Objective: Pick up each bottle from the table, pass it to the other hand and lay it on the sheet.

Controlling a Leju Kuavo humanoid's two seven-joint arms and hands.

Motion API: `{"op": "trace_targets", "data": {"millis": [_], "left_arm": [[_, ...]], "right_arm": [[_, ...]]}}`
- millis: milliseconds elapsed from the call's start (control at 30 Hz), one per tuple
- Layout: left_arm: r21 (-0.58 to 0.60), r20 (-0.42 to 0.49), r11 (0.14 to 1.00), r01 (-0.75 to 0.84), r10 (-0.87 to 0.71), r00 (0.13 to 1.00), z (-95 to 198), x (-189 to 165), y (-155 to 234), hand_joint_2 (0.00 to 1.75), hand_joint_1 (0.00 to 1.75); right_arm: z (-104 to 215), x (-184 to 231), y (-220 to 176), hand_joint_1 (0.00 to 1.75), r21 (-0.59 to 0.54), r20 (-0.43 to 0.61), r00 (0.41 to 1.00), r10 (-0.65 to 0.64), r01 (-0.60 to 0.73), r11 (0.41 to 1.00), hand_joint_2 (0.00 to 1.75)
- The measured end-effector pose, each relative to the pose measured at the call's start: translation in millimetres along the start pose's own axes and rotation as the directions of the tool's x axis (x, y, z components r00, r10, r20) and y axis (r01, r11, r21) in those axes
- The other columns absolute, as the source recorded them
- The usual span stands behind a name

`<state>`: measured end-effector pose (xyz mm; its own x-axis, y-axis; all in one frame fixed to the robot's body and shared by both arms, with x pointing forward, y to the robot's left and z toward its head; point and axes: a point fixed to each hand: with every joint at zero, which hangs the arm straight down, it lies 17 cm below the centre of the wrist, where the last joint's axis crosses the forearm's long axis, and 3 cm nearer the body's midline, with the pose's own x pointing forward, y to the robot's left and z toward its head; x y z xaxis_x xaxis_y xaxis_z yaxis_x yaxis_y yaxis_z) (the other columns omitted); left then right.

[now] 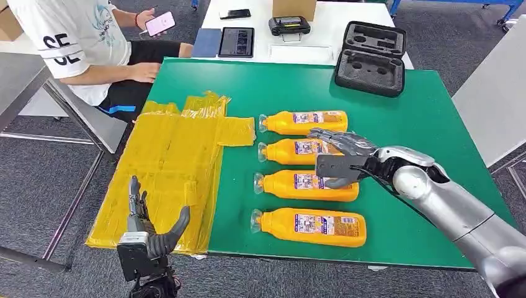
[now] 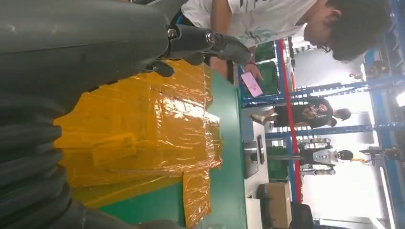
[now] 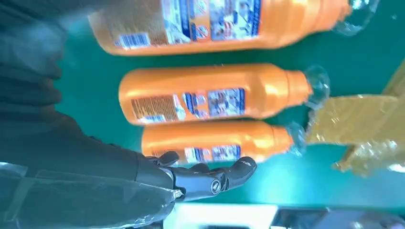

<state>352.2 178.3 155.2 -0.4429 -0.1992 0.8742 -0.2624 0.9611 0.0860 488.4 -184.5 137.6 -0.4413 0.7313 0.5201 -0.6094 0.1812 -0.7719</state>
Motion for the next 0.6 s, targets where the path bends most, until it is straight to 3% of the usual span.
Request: {"op": "trace_targets", "data": {"millis": [233,300,400,600], "left_arm": [[0.001,0.000,1.000,0.000,0.000,1.000,0.1,0.1,0.4,1.75,0.00],[-0.013,0.009,1.000,0.001,-0.001,1.000,-1.1,3.9,0.2,1.75,0.00],[-0.001,-0.005,1.000,0.017,-0.017,1.000,0.5,0.4,3.6,1.75,0.00],[0.005,-0.012,1.000,0.007,-0.007,1.000,0.5,-0.7,5.1,1.75,0.00]], "right_arm": [[0.0,-0.1,3.2,0.00,-0.002,0.000,1.000,0.002,-0.002,1.000,1.75],[5.7,5.1,26.2,0.00,-0.076,0.008,0.996,0.090,-0.089,0.993,1.75],[34.4,10.1,104.2,0.00,-0.034,0.035,0.999,0.012,-0.011,0.999,1.75],[63.3,4.5,125.5,0.00,-0.052,0.014,1.000,0.004,-0.003,0.999,1.75]]}}
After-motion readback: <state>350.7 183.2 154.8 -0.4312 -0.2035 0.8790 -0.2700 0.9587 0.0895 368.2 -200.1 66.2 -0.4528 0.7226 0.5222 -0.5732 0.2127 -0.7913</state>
